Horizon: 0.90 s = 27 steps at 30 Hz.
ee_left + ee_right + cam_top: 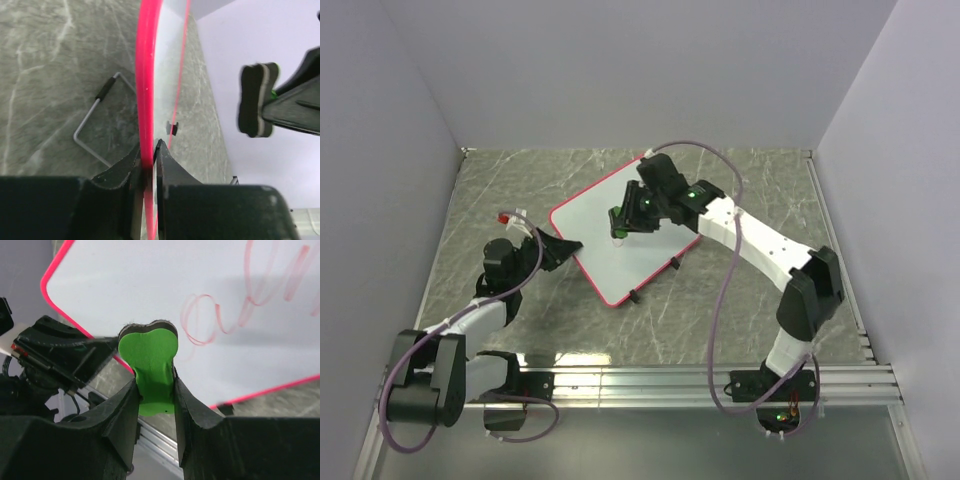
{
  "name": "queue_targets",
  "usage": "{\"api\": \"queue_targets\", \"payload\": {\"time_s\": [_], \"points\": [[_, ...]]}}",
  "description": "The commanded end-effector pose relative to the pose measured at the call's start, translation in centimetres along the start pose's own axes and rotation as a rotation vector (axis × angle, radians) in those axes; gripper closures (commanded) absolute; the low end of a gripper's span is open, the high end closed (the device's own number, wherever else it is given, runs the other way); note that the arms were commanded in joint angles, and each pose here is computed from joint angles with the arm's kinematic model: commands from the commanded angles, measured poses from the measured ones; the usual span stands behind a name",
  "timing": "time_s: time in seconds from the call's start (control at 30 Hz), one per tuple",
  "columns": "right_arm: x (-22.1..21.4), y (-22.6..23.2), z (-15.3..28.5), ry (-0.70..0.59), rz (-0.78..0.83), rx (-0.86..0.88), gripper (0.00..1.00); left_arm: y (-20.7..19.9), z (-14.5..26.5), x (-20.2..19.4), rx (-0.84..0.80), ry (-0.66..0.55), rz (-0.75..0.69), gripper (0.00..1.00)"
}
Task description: Erase the whiteboard
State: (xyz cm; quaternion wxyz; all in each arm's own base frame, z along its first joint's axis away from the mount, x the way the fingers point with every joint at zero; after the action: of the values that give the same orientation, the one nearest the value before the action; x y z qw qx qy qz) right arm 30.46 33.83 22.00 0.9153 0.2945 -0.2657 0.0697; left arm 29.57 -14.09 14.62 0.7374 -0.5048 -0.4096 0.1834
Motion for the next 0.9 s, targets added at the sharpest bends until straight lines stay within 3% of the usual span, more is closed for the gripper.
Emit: {"api": "queue_targets", "payload": {"time_s": [0.0,0.27,0.37,0.63,0.87], "points": [[1.2,2.5,-1.2,-0.046,0.038,0.005,1.00,0.2,-0.5,0.2,0.011,0.022,-0.013,0.87],[-0.3,4.0,-5.3,-0.019,0.017,-0.044,1.00,0.7,-0.4,0.4,0.051,0.011,-0.026,1.00],[-0.8,3.2,-6.4,-0.021,-0.017,-0.078,1.00,0.9,-0.3,0.4,0.061,0.005,-0.030,1.00],[-2.8,-2.4,-7.5,-0.057,-0.109,-0.297,1.00,0.8,-0.2,0.1,0.093,0.026,-0.039,1.00],[-9.4,-8.9,-7.6,0.004,-0.189,-0.450,1.00,0.2,-0.3,0.2,0.105,0.059,-0.054,1.00]]}}
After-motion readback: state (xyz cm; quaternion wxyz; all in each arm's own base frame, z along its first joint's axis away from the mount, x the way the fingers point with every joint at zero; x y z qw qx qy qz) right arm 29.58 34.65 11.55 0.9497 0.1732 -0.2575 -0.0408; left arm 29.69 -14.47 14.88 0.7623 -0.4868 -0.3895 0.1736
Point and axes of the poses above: each gripper's point midway between its finger pads, its own z axis back along the fingers, its own y axis along the line the jaws close on, x = y × z, the point moved 1 cm from there along z, back along the fingers, and after that the axes turned 9 degrees about z, right-handed, at the moved point
